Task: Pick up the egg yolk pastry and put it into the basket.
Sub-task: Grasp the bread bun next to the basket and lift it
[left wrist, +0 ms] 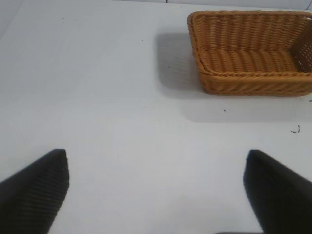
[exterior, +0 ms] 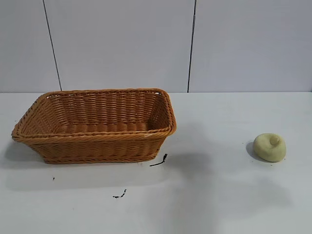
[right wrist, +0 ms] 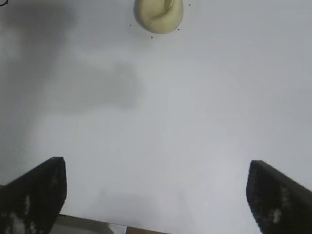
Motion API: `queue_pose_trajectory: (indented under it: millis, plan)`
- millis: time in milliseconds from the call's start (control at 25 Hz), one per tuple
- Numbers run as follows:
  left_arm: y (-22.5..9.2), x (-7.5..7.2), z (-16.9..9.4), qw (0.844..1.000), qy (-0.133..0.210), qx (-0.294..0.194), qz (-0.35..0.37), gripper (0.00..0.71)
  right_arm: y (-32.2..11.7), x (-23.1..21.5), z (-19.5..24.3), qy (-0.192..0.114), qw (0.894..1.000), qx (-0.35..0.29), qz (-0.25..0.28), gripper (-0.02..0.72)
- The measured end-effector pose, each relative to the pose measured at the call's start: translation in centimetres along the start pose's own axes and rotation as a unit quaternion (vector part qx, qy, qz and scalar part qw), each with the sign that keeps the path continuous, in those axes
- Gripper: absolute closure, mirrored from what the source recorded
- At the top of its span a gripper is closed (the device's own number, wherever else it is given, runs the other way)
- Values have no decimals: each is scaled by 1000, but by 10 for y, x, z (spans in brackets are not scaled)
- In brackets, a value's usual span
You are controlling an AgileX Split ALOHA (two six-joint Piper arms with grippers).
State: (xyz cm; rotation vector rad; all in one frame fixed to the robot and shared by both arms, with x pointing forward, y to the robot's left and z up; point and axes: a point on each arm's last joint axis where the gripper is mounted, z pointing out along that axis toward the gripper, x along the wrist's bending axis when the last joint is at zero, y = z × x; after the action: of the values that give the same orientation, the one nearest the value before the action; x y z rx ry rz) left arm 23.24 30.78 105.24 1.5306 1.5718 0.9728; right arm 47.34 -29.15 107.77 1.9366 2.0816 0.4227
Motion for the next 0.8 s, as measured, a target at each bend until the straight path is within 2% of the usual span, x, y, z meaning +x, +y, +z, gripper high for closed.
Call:
queue_pose_trajectory:
  millis: [240, 400, 560, 800]
  plan:
    - [0, 0, 0, 1000, 0, 0, 0, 14, 66, -5, 56, 1, 999, 49, 1, 10]
    - [0, 0, 0, 1000, 0, 0, 0, 14, 95, -7, 100, 3, 997, 78, 1, 10]
    - [0, 0, 0, 1000, 0, 0, 0, 14, 108, -9, 146, 4, 995, 98, 2, 10]
    - [0, 0, 0, 1000, 0, 0, 0, 14, 101, -9, 204, 6, 991, 134, 2, 11]
